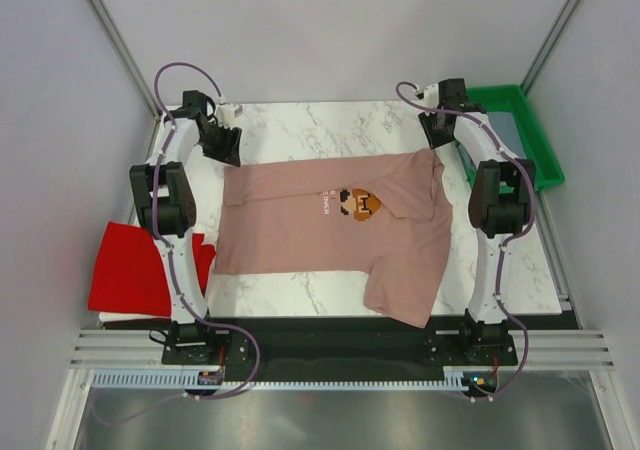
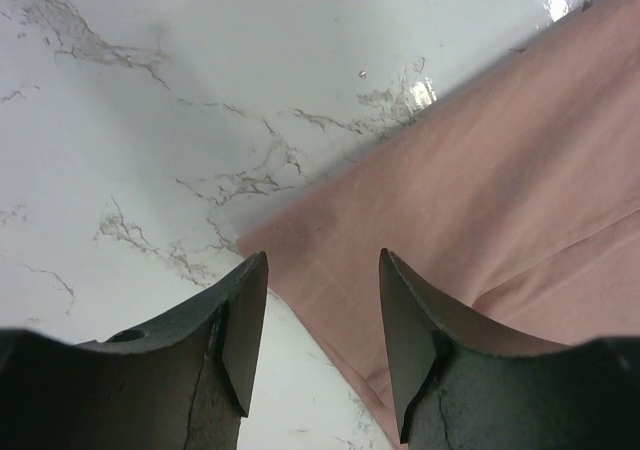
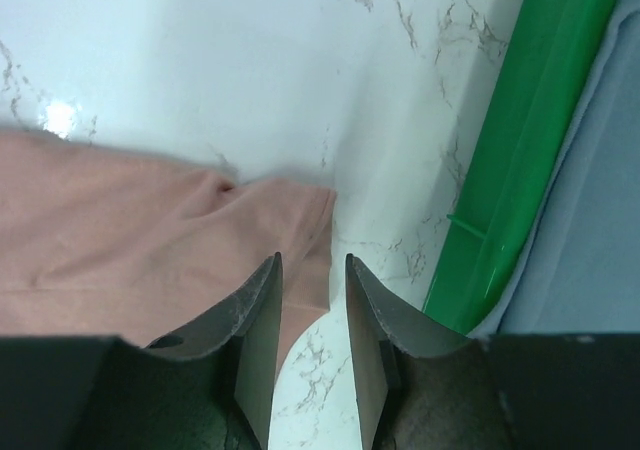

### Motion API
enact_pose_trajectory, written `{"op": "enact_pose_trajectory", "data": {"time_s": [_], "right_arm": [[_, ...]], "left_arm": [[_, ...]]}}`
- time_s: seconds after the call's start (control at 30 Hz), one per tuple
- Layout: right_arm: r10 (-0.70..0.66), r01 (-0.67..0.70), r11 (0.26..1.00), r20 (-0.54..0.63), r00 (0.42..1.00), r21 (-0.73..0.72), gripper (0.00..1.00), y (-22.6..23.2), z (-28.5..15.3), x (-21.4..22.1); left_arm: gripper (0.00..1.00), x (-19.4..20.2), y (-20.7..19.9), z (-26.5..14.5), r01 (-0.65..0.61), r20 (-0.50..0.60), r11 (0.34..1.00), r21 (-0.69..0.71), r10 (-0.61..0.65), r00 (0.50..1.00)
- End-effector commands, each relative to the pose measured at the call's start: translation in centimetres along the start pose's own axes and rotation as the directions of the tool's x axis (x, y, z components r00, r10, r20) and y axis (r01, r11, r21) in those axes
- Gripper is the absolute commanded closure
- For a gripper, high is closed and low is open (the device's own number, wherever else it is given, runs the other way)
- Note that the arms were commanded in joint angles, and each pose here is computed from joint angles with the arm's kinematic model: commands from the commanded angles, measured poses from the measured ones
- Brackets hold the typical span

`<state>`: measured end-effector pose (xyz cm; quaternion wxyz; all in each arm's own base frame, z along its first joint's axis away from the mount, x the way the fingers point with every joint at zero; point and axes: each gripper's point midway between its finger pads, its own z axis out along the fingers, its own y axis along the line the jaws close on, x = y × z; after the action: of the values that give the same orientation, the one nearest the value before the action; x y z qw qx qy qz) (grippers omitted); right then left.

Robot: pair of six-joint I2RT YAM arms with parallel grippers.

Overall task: Fold and stack the t-shirts
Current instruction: Fold the tshirt

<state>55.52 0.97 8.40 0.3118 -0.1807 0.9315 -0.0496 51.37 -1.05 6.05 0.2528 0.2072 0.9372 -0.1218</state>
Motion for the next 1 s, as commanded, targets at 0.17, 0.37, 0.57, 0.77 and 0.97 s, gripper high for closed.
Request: {"op": "enact_pose_trajectory", "data": {"time_s": [0.17, 0.37, 0.57, 0.77, 0.97], "right_arm": [[0.068, -0.068, 0.997, -0.003, 0.998, -0.026, 0.59, -1.1, 3.3, 0.4], [0.074, -0.075, 0.996, -0.012, 0.997, -0.048, 0.58, -0.7, 4.9, 0.8], [0.099, -0.102, 0.991, -0.030, 0.995, -0.089, 0.55, 0.2, 6.1, 1.5], [0.111, -0.118, 0.986, -0.069, 0.991, -0.117, 0.54, 1.2, 6.7, 2.9], [0.147, -0.155, 0.984, -0.092, 0.985, -0.088, 0.52, -0.7, 7.5, 4.4]], "left_arm": [[0.43, -0.1, 1.1, -0.1, 0.045, -0.005, 0.999, -0.022, -0.045, 0.999], [0.42, 0.7, 1.8, 0.3, 0.043, -0.033, 0.997, -0.056, -0.045, 0.998], [0.42, 1.3, 2.6, 0.6, 0.036, -0.057, 0.995, -0.093, -0.041, 0.998], [0.43, 1.9, 2.8, 1.4, 0.043, -0.074, 0.995, -0.096, -0.050, 0.996], [0.43, 2.2, 3.4, 1.9, 0.036, -0.085, 0.993, -0.114, -0.045, 0.995]]}}
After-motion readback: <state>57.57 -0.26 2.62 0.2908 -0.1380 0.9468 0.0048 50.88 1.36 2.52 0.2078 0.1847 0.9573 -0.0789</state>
